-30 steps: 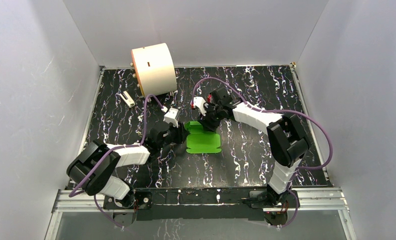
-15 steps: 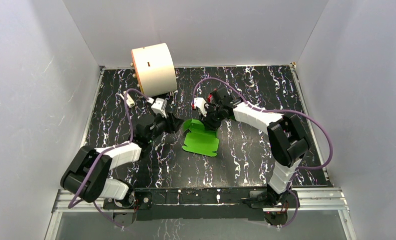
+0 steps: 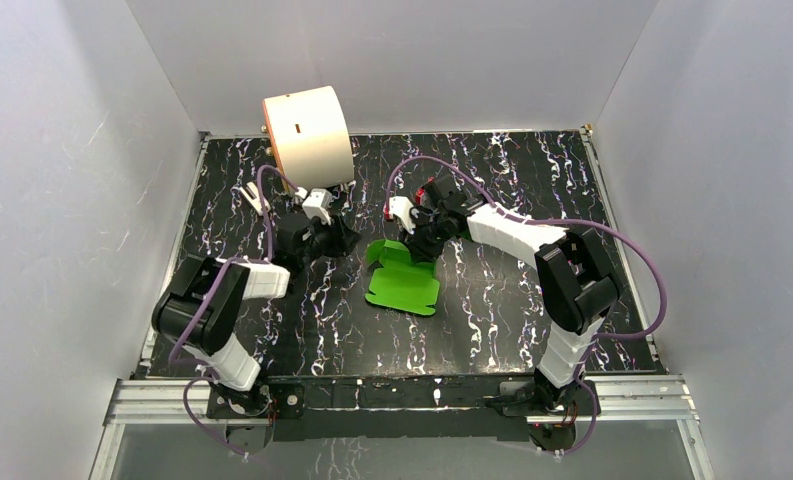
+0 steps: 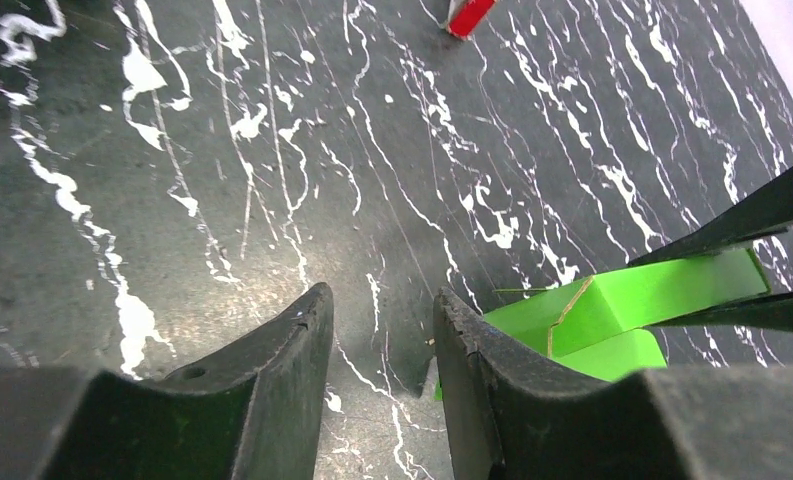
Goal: Fold the paper box
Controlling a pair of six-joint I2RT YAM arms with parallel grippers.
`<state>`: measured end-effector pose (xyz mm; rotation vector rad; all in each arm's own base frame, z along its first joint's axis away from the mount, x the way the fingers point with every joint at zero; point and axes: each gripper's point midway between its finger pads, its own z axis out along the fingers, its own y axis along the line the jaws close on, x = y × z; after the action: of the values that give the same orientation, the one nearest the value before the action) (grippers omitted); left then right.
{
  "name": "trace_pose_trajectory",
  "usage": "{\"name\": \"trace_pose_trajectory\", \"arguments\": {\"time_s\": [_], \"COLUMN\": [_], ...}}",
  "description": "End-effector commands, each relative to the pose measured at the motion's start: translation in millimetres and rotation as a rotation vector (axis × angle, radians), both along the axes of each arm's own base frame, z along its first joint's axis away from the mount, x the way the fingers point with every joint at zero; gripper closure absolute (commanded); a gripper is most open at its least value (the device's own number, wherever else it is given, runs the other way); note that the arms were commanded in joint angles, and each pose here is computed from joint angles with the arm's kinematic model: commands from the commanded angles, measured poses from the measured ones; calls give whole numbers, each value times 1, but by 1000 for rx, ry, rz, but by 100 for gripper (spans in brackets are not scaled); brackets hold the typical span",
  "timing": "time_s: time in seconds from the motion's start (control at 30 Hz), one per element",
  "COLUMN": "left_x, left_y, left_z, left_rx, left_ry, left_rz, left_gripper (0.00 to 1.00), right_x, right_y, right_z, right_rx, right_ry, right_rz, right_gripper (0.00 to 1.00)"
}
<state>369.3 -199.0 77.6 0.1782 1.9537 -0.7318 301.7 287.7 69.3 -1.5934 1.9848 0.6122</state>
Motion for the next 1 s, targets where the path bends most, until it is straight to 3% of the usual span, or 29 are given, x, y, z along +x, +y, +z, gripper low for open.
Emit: {"name": "trace_pose_trajectory", "arguments": {"time_s": [0.0,0.4,0.97], "left_x": [4,-33,-55], "left_y": [-19,-47,-67], "left_z": [12,11,12], "left_rx": [-35,-76,-46], "left_ry": [-36,-8,-36], "left_rz": [-108,-311,-374], "left_gripper": [61,61,66], "right_x": [5,11,11], "right_y": [6,5,6], "right_z": [24,23,26], "right_rx": [42,28,39], "right_ry": [-40,-60,-96], "right_rz": [21,-8,-29], "right_gripper": [66,68,69]}}
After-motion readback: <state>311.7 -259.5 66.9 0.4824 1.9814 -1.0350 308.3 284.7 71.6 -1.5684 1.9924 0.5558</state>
